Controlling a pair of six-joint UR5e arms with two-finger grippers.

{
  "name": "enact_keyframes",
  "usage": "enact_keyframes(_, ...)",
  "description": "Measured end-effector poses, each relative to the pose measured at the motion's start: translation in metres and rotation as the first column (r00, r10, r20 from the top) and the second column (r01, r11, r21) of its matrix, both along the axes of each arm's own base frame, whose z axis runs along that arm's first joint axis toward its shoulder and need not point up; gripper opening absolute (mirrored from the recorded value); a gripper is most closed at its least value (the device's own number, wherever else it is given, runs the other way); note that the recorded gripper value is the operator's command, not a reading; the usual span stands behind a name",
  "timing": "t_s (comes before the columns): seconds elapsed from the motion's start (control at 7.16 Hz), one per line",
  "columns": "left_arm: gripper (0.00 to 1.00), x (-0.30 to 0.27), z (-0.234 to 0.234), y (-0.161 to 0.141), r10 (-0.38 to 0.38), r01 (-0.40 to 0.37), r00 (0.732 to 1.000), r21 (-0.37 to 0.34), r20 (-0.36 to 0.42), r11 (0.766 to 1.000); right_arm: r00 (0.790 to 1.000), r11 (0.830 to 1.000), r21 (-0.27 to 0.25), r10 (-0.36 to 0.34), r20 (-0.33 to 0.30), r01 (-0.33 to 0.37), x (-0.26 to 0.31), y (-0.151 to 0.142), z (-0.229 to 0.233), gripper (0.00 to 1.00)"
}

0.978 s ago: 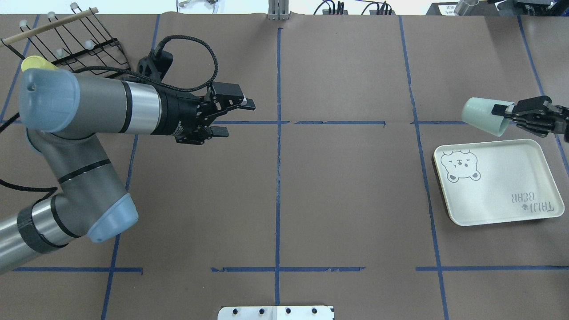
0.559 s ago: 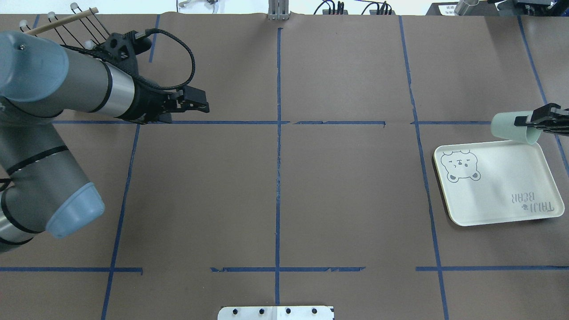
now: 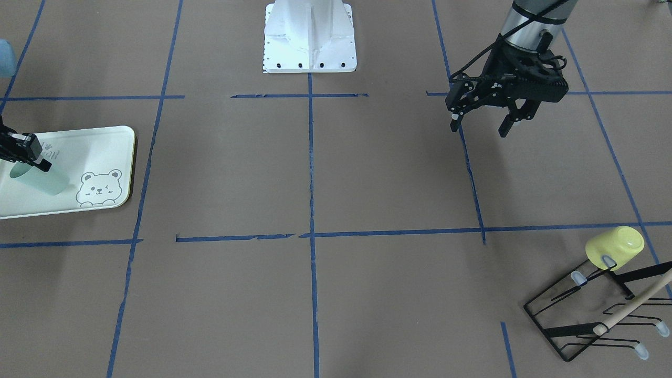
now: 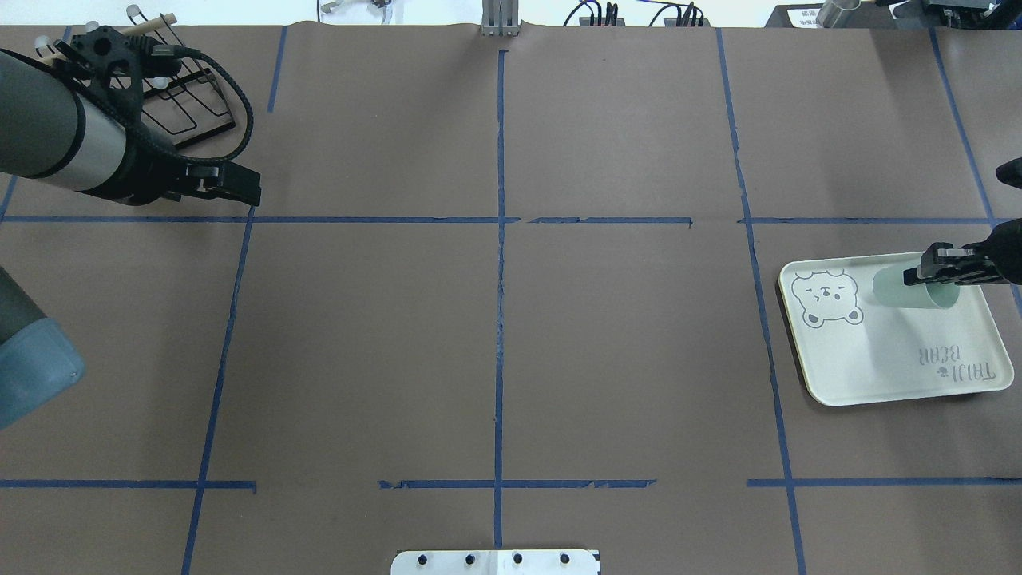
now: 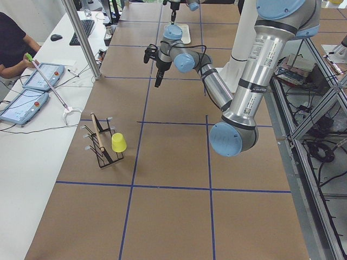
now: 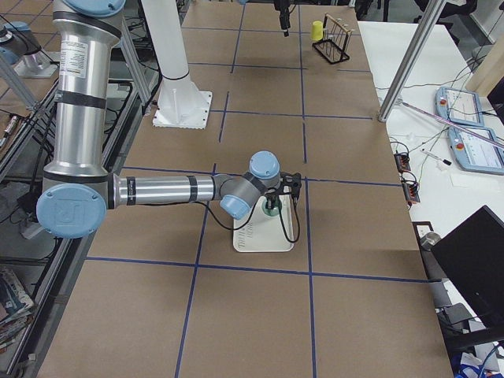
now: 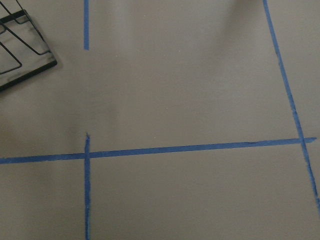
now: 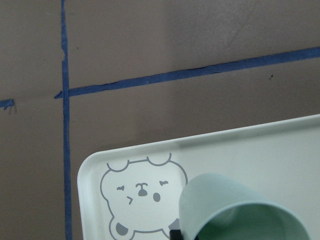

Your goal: Left arm grabs green cup and hands to right arm on tray

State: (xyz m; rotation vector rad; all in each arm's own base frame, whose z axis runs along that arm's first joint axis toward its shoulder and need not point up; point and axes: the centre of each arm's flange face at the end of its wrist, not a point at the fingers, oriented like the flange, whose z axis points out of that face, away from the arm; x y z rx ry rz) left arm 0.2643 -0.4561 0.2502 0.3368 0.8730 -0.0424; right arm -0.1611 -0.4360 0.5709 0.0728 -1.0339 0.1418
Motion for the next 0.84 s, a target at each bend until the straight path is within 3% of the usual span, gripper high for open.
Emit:
enact_keyframes(0.42,1.0,-0.01,-0.001,0.007,0.002,-0.002,1.0,0.01,0.0,1.0,0.986,0.995,-0.008,-0.103,-0.133,0.103,-0.015,0.002,-0.029,0.0)
enact_keyframes(0.84,1.0,-0.016,-0.002,0.014,0.002,-0.002,1.0,0.013,-0.005,1.0,0.938,0.98,-0.043,-0.199,-0.283,0.195,-0.039,0.006,-0.039,0.03)
